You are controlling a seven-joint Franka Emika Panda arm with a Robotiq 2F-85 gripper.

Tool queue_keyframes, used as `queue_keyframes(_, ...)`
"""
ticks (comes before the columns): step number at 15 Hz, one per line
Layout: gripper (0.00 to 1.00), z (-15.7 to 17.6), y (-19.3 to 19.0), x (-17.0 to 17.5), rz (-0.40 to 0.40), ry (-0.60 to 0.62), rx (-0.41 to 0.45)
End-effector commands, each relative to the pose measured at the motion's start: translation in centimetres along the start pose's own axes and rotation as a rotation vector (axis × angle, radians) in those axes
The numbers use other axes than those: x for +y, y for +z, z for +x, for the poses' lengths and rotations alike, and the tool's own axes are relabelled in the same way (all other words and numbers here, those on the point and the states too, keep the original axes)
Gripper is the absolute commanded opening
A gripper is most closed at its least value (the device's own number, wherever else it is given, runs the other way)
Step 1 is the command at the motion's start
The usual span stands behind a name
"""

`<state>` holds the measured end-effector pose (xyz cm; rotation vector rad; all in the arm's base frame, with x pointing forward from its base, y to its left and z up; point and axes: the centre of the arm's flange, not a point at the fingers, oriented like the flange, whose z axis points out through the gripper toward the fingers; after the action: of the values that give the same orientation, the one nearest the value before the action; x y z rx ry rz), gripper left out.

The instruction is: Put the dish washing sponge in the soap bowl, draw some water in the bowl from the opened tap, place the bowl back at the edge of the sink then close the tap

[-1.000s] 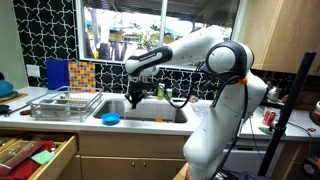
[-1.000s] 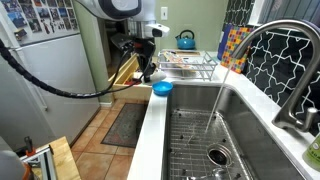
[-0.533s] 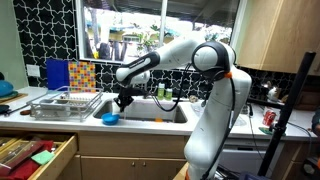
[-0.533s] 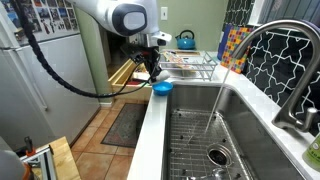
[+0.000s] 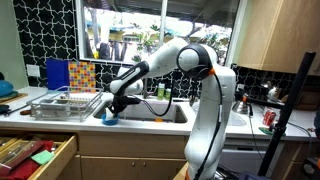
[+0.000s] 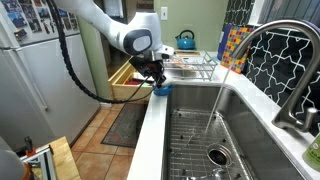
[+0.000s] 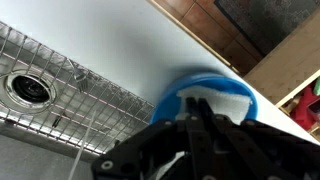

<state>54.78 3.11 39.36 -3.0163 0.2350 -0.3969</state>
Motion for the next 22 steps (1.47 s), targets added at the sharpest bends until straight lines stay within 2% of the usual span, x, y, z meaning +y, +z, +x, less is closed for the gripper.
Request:
queue_keyframes(1,0.01,0.8,1.5,-0.3,0.019,-0.011,0.005)
queue_keyframes(2,0.01,0.9,1.7,-0.3,0.019,-0.007,0.004)
queue_keyframes(3,0.14,1.0,1.7,-0.3,0.019,-0.002,0.002)
queue_keyframes(4,0.32,1.0,1.6,-0.3,0.022,0.002,0.004)
queue_keyframes(11,0.82,1.8,-0.5,-0.3,0.052,0.023,0.027)
queue_keyframes(13,0.97,1.9,-1.5,0.3,-0.017,0.088,-0.013)
queue_keyframes(14,1.00,1.7,-1.7,1.0,-0.043,0.108,-0.025)
queue_keyframes(17,1.00,1.0,-1.2,3.1,-0.072,0.178,-0.074)
queue_keyframes(20,0.99,0.4,0.0,4.2,-0.057,0.213,-0.113)
queue_keyframes(21,0.84,0.2,0.3,4.4,-0.060,0.217,-0.118)
queue_keyframes(22,0.74,0.2,0.6,4.5,-0.055,0.222,-0.117)
